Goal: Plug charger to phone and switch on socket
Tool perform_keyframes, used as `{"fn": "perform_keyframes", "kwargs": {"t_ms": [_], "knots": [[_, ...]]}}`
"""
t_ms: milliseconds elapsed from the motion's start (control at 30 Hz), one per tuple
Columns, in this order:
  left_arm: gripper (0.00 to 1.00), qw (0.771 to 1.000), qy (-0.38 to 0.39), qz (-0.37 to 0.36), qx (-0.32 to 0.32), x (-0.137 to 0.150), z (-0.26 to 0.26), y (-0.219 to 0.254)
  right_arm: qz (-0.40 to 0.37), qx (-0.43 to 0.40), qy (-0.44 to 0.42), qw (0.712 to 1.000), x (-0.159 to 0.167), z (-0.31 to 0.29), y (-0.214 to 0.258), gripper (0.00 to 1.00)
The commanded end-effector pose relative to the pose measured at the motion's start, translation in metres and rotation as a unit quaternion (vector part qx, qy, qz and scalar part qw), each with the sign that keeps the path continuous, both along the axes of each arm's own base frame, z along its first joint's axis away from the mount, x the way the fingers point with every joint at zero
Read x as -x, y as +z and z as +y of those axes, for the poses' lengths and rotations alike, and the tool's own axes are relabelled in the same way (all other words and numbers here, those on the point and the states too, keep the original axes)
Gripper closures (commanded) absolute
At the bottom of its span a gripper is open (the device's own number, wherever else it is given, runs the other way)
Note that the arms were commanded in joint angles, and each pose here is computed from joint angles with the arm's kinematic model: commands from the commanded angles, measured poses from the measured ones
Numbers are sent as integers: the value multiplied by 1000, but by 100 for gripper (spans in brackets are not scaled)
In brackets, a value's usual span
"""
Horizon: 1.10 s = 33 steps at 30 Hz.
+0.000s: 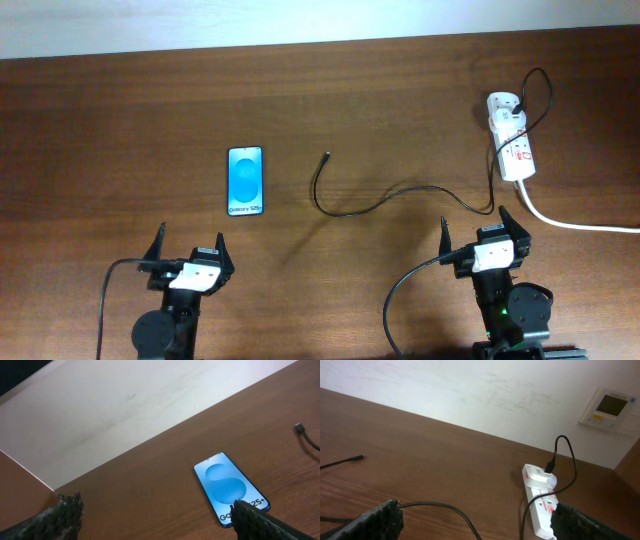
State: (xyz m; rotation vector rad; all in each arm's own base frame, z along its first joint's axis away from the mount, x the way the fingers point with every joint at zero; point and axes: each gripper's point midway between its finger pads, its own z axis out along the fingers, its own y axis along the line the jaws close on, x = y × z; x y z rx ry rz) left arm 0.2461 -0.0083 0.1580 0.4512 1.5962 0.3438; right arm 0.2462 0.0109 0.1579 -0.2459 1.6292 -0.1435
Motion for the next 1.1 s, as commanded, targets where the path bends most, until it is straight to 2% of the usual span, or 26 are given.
{"fn": "perform_keyframes", "kwargs": {"t_ms": [0, 233, 400, 567, 767, 867, 1067], "knots": [[1, 1000, 5, 2, -6, 0, 2, -2, 1, 3, -5, 1000, 0, -1, -2, 2], [1, 999, -39, -25, -1, 1, -13, 11, 0, 3, -5, 1000, 0, -1, -2, 1], [1, 992, -34, -36, 112, 2, -13, 28, -1, 2, 1, 1000, 0, 1, -1, 1], [1, 988, -36, -42, 143, 3, -13, 49, -16, 1, 7, 1000, 0, 3, 6, 1], [1, 988, -34, 4, 148, -1, -15, 66, -54, -26, 14, 998, 0, 5, 26, 1], [1, 988, -29, 41, 149, -9, -15, 73, -53, -80, 13, 995, 0, 5, 28, 1], [1, 982, -46, 101, 155, -32, -23, 92, -73, -100, 24, 992, 4, 9, 51, 1]]}}
